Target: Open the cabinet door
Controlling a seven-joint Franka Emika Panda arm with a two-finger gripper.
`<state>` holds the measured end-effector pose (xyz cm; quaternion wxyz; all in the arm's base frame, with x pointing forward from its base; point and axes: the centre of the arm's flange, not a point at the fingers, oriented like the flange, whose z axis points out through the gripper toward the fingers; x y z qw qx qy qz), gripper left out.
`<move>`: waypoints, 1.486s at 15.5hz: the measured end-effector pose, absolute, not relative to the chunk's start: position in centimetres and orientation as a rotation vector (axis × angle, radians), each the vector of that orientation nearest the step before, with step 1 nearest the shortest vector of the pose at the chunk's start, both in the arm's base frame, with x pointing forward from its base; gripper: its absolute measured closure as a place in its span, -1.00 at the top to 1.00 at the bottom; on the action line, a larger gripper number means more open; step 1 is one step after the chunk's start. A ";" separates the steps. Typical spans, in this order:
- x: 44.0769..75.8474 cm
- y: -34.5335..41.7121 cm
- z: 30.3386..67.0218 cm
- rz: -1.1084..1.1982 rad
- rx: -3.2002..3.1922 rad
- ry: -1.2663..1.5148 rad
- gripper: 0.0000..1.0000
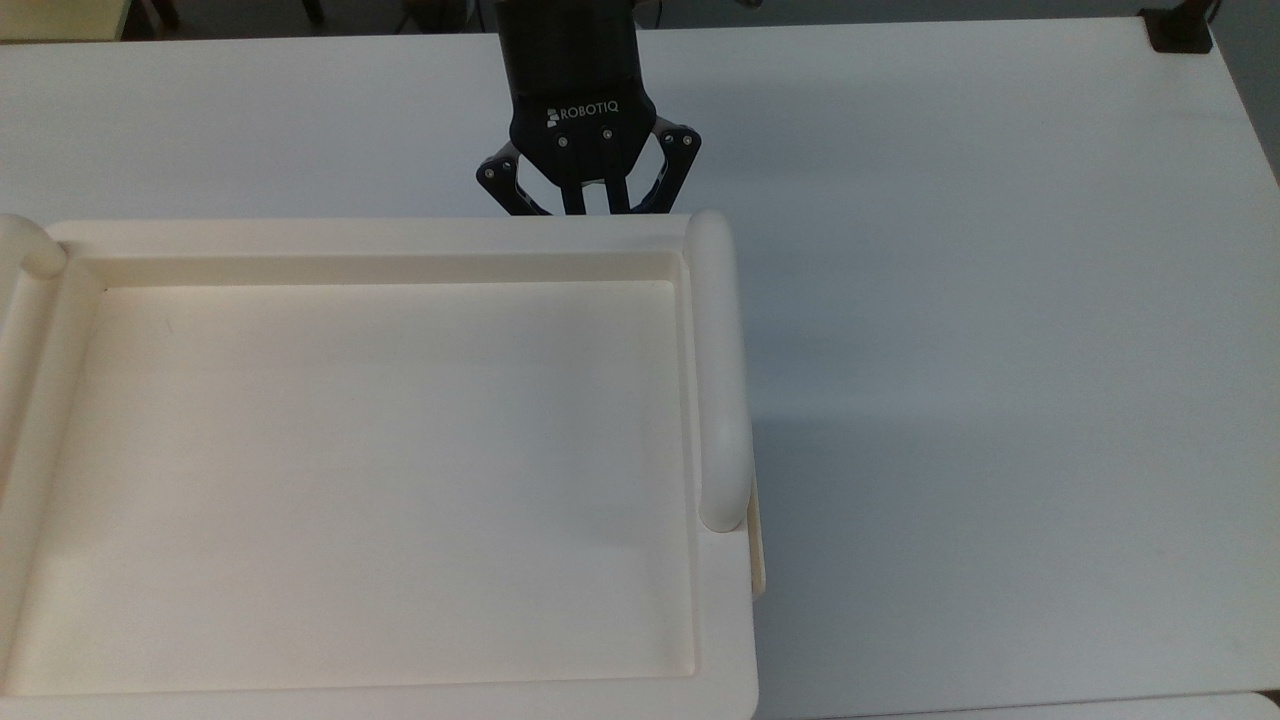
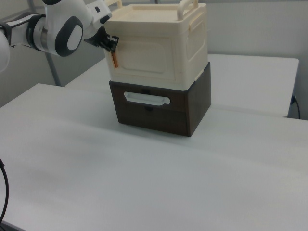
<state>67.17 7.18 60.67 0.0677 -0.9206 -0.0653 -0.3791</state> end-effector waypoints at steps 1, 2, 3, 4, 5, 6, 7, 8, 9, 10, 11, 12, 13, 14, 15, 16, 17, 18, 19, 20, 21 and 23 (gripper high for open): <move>67.1 7.2 60.7 -1.139 -2.775 -0.197 -0.71; 67.1 7.1 60.7 -1.133 -2.777 -0.197 -0.71; 67.0 7.1 60.7 -1.125 -2.780 -0.198 -0.71; 66.9 7.1 60.8 -1.109 -2.785 -0.201 -0.71; 66.8 7.1 60.9 -1.086 -2.793 -0.204 -0.71; 66.3 6.9 61.2 -1.044 -2.807 -0.208 -0.71; 65.9 6.8 61.5 -1.003 -2.820 -0.213 -0.71; 65.6 6.6 61.8 -0.974 -2.829 -0.215 -0.71; 65.2 6.4 62.0 -0.946 -2.837 -0.217 -0.71; 65.0 6.3 62.1 -0.924 -2.844 -0.219 -0.71; 64.8 6.1 62.2 -0.905 -2.849 -0.219 -0.71; 64.6 6.0 62.4 -0.890 -2.853 -0.220 -0.71; 64.3 5.8 62.4 -0.870 -2.859 -0.223 -0.71; 64.1 5.6 62.6 -0.848 -2.865 -0.227 -0.71; 63.7 5.3 62.8 -0.817 -2.873 -0.233 -0.71; 63.2 4.9 63.0 -0.783 -2.881 -0.247 -0.71; 62.7 4.4 63.3 -0.741 -2.891 -0.260 -0.71; 62.0 3.6 63.6 -0.695 -2.902 -0.267 -0.70; 61.2 2.6 63.6 -0.622 -2.916 -0.252 -0.66; 60.4 1.3 63.5 -0.544 -2.930 -0.240 -0.66; 59.6 -0.2 63.6 -0.487 -2.942 -0.237 -0.57; 58.2 -3.4 63.7 -0.401 -2.960 -0.237 -0.19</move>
